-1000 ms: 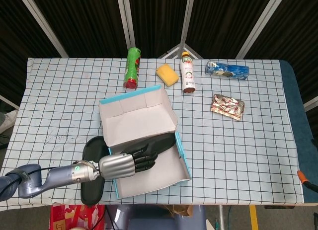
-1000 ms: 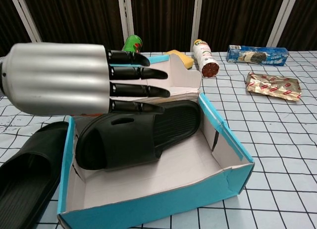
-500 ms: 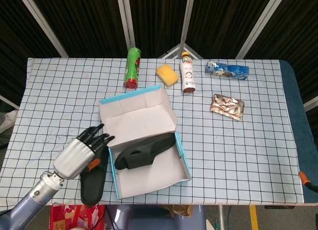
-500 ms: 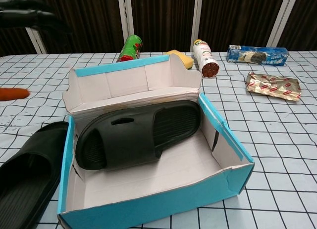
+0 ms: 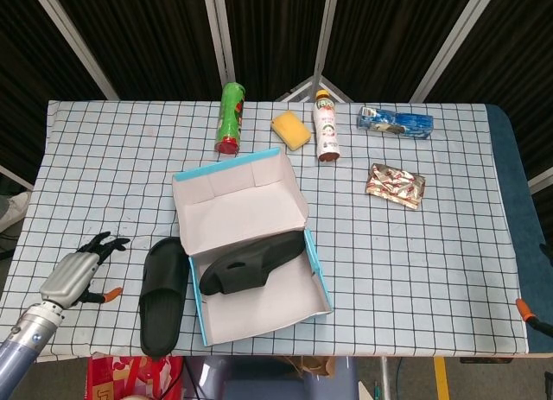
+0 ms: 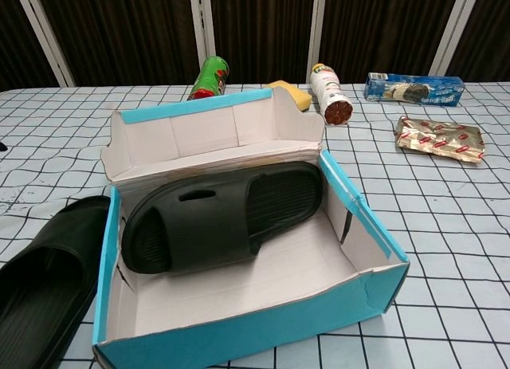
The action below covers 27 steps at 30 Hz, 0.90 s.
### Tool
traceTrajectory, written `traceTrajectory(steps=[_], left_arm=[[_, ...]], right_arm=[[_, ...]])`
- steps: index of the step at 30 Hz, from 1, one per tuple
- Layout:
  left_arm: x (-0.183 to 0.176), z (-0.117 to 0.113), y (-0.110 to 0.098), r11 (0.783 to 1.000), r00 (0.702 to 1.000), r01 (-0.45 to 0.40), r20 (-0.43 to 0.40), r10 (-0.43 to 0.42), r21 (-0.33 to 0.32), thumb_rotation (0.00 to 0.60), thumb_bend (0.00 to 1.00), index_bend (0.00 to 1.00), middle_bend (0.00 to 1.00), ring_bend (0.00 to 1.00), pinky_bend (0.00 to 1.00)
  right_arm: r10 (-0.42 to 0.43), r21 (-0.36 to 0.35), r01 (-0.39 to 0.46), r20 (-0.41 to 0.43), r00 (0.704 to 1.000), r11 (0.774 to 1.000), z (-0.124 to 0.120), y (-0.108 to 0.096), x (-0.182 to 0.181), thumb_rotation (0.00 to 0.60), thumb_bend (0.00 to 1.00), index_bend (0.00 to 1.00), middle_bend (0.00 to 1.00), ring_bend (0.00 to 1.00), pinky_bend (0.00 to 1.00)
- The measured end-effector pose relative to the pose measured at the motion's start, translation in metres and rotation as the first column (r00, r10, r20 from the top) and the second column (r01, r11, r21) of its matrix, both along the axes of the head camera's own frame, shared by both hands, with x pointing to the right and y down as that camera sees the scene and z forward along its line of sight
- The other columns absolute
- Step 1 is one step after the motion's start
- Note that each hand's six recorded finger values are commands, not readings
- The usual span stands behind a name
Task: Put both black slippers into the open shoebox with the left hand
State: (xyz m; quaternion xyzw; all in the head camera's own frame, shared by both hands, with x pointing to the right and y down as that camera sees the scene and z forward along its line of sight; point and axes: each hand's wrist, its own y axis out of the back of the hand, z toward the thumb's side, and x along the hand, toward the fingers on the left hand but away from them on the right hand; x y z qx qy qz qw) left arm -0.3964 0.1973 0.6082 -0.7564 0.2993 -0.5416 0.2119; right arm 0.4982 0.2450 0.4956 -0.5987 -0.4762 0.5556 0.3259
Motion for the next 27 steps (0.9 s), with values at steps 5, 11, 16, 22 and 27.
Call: traceTrajectory(steps=[5, 11, 16, 22, 27], left_arm=[[0.003, 0.017, -0.005, 1.000, 1.000, -0.006, 0.002, 0.006, -0.029, 0.600, 0.36, 0.11, 0.13, 0.00, 0.11], [0.014, 0.029, -0.007, 0.997, 0.998, -0.055, 0.001, 0.055, -0.060, 0.600, 0.32, 0.10, 0.11, 0.00, 0.10], [0.023, 0.033, -0.007, 0.993, 0.996, -0.094, 0.002, 0.094, -0.071, 0.600, 0.31, 0.09, 0.10, 0.00, 0.09], [0.031, 0.037, -0.005, 0.990, 0.993, -0.120, -0.004, 0.120, -0.077, 0.600, 0.28, 0.08, 0.09, 0.00, 0.08], [0.038, 0.038, -0.003, 0.986, 0.990, -0.141, -0.011, 0.140, -0.087, 0.600, 0.28, 0.08, 0.09, 0.00, 0.07]], right_arm=[[-0.003, -0.011, 0.002, -0.007, 1.000, 1.000, 0.002, 0.000, 0.000, 0.600, 0.31, 0.10, 0.10, 0.13, 0.04], [0.000, -0.016, 0.000, -0.017, 1.000, 1.000, 0.004, -0.001, 0.000, 0.600, 0.31, 0.10, 0.10, 0.13, 0.04], [-0.001, -0.020, 0.001, -0.023, 1.000, 1.000, 0.004, -0.001, 0.000, 0.600, 0.31, 0.10, 0.10, 0.13, 0.04], [0.001, -0.023, -0.002, -0.026, 1.000, 1.000, 0.005, -0.001, 0.001, 0.600, 0.31, 0.10, 0.10, 0.13, 0.04], [0.002, -0.024, -0.003, -0.029, 1.000, 1.000, 0.005, 0.000, 0.000, 0.600, 0.31, 0.10, 0.10, 0.13, 0.04]])
